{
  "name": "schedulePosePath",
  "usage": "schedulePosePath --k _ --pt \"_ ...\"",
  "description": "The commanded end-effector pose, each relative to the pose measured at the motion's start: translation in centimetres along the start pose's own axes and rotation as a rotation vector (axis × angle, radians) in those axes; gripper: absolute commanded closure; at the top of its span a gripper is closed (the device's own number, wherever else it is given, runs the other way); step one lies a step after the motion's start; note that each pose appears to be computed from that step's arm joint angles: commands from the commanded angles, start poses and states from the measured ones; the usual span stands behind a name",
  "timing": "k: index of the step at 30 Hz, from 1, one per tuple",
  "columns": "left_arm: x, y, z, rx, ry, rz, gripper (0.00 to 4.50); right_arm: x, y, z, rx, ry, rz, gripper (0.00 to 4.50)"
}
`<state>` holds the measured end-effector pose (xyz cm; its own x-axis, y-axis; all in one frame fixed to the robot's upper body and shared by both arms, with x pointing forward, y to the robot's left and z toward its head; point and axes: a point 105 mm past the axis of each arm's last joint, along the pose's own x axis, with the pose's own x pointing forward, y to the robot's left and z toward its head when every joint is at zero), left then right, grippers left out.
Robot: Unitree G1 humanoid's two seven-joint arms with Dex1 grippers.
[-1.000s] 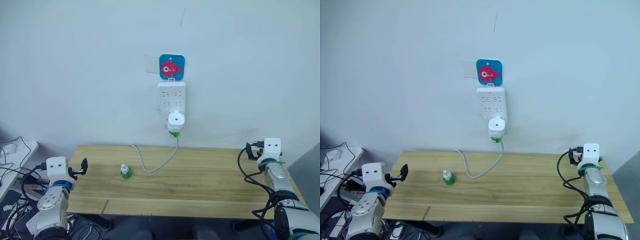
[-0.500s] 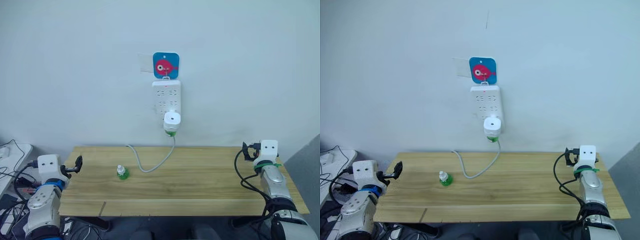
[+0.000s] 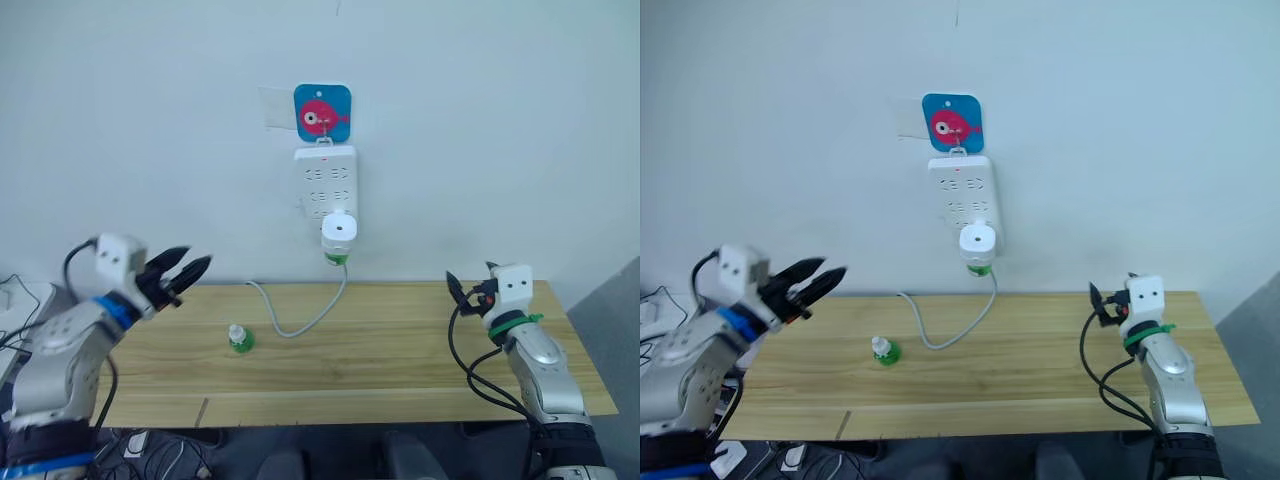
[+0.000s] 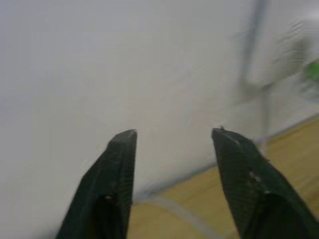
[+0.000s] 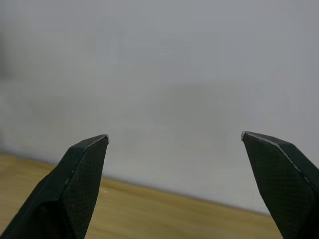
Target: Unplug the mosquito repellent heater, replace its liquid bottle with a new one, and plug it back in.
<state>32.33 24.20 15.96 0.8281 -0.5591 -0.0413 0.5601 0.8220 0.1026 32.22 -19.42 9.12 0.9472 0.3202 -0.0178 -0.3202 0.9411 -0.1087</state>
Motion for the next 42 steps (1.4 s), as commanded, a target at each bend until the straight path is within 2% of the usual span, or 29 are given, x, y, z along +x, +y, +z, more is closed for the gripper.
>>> schedulePosePath --k 1,6,10,21,28,33,38,42 --pt "2.1 -0.3 0.9 0.036 0.004 -0.106 2.18 -0.5 4.8 4.3 0.082 -0.078 0.267 0.00" --pt "5.7 -0.1 2.1 0.083 -0.023 -0.197 2.18 -1.3 9.8 8.3 0.177 -0.114 0.519 0.00" --pt "7.7 -0.4 2.4 0.116 -0.025 -0.281 2.18 -1.1 12.0 10.1 0.176 -0.126 0.585 0.00" --pt "10.1 -0.9 3.0 0.122 -0.060 -0.352 2.18 -0.6 11.8 10.0 0.173 -0.123 0.515 0.00" --pt "10.8 -3.6 3.4 0.019 -0.080 -0.494 2.18 -0.4 12.0 9.3 0.163 -0.087 0.504 0.00" --pt "10.7 -4.7 4.4 -0.050 -0.109 -0.528 2.18 -0.3 12.5 9.6 0.173 -0.077 0.502 0.00" --pt "9.8 -4.3 3.6 -0.062 -0.070 -0.515 3.19 -0.2 12.6 10.3 0.172 -0.069 0.483 0.00" --pt "9.7 -4.0 3.4 -0.068 -0.064 -0.491 3.16 0.5 12.9 11.2 0.161 -0.066 0.450 0.00"
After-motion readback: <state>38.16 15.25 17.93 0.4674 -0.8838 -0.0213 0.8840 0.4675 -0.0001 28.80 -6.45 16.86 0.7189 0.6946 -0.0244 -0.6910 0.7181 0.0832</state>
